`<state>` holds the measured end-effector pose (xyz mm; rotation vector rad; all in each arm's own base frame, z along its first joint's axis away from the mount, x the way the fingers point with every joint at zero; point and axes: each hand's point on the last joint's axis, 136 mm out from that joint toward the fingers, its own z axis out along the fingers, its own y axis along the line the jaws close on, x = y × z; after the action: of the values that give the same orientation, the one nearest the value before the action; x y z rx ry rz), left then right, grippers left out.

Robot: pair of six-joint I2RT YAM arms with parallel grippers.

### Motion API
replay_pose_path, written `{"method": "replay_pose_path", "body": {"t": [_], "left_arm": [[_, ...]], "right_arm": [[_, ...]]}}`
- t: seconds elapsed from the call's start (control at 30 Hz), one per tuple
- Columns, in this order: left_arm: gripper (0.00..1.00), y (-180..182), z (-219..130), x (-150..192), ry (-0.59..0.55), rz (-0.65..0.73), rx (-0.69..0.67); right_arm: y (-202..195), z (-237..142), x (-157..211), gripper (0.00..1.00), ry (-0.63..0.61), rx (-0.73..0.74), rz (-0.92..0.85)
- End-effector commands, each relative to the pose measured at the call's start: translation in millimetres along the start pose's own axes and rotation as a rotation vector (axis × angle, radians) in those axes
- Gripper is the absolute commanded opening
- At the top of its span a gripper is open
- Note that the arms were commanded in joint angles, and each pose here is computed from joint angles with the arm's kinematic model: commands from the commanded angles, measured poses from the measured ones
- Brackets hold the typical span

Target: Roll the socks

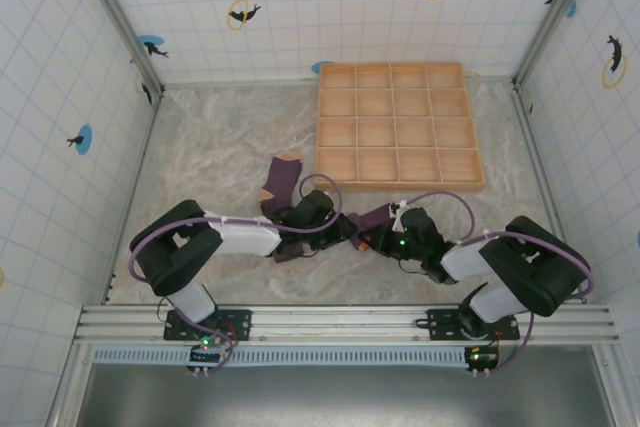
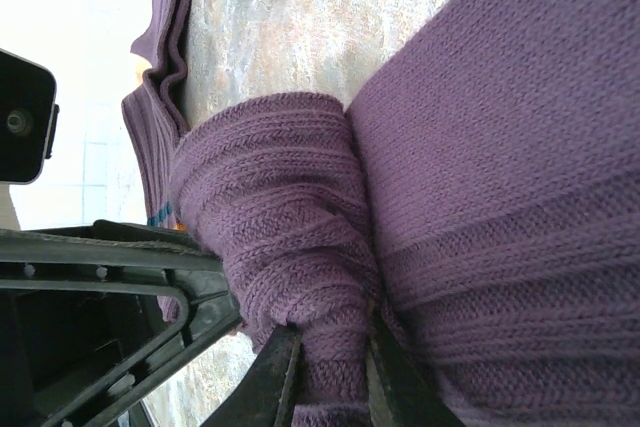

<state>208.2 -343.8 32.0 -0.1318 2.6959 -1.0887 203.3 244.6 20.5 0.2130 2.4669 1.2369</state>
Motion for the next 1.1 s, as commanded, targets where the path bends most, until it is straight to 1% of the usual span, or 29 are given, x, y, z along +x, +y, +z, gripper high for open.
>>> {"method": "replay_pose_path", "body": {"t": [0.0, 0.2, 0.23, 0.3, 0.4, 0.5, 0.53, 0.6, 0.77, 0.9, 0.93, 1.07], "left_arm": [[0.48, 1.7, 7.3, -4.7, -0.011, 0.025, -0.011], [0.39, 8.8, 16.2, -8.1, -0.020, 0.021, -0.051], [0.36, 10.6, 17.6, -9.5, -0.023, 0.024, -0.068], [0.26, 13.1, 18.5, -12.2, -0.030, 0.026, -0.093], [0.15, 15.9, 15.8, -16.7, -0.049, 0.035, -0.130], [0.04, 13.3, 11.5, -19.7, -0.053, 0.052, -0.152], [0.00, 13.1, 9.7, -19.6, -0.049, 0.053, -0.161], [0.00, 13.4, 6.8, -19.0, -0.040, 0.053, -0.178], [0.00, 14.0, -2.5, -16.0, -0.023, 0.039, -0.205], [0.00, 16.9, -7.3, -11.0, -0.005, 0.024, -0.239], [0.00, 15.6, -8.7, -9.9, -0.003, 0.021, -0.245], [0.00, 8.4, -13.3, -6.9, 0.006, 0.028, -0.249]], "right_arm": [[-94.2, -17.8, 50.1, 0.00, 0.150, 0.356, 0.112], [-87.1, -15.4, 48.6, 0.00, 0.155, 0.309, 0.108], [-86.5, -15.0, 49.0, 0.00, 0.160, 0.306, 0.103], [-84.6, -14.5, 48.3, 0.00, 0.159, 0.296, 0.097], [-76.2, -13.7, 46.7, 0.12, 0.156, 0.253, 0.079], [-66.7, -12.8, 42.3, 0.15, 0.159, 0.229, 0.035], [-62.1, -12.3, 39.4, 0.18, 0.158, 0.220, 0.005], [-50.3, -11.9, 32.0, 0.24, 0.148, 0.196, -0.057], [-20.0, -17.7, 12.3, 0.47, 0.098, 0.152, -0.215], [-4.2, -25.4, 2.5, 0.65, 0.048, 0.150, -0.363], [-4.5, -26.6, 0.8, 0.68, 0.038, 0.165, -0.394], [-0.9, -30.8, -3.8, 0.70, 0.022, 0.204, -0.509]]}}
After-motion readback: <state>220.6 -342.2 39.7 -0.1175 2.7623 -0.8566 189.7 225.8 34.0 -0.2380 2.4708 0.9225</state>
